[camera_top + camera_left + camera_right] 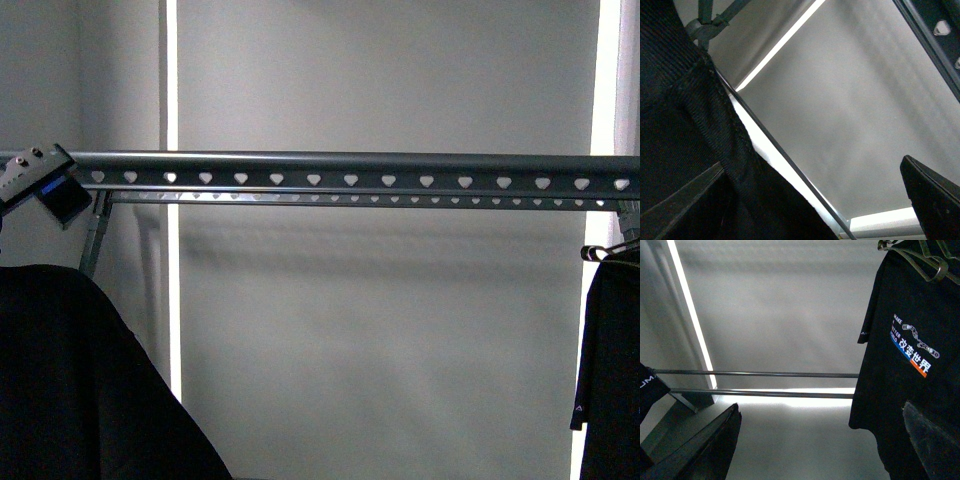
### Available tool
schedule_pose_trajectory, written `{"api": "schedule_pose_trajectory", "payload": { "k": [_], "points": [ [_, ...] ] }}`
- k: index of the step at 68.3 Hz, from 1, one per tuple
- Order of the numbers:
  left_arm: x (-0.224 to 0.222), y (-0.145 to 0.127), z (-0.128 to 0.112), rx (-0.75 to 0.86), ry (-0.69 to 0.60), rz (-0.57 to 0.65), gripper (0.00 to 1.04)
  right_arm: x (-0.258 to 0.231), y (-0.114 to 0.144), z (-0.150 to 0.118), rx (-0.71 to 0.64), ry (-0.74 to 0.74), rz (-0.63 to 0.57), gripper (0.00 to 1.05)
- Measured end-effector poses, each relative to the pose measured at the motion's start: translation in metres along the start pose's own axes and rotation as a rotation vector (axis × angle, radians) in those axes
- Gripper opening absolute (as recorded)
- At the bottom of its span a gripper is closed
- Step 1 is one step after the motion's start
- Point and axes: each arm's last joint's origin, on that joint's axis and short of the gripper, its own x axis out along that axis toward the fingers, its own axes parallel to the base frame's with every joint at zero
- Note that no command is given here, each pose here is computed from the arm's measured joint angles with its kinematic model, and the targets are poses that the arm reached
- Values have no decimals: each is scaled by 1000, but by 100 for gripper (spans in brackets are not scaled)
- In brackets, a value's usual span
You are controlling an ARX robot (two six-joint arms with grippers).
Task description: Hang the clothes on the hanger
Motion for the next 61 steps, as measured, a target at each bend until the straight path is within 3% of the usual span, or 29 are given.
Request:
{"api": "schedule_pose_trajectory", "payload": {
  "k": [25, 35, 49, 61],
  "points": [
    [7, 13, -1, 38, 23, 49, 27, 0, 0, 0, 0, 0, 0, 97],
    [9, 29, -4, 8, 83, 54, 8, 0, 0, 0, 0, 0, 0, 97],
    [-9, 47, -6, 42, 169, 11, 6, 0, 0, 0, 0, 0, 0, 97],
    [-58, 52, -3, 184, 325, -185, 6, 0, 0, 0, 0, 0, 0, 97]
  ]
}}
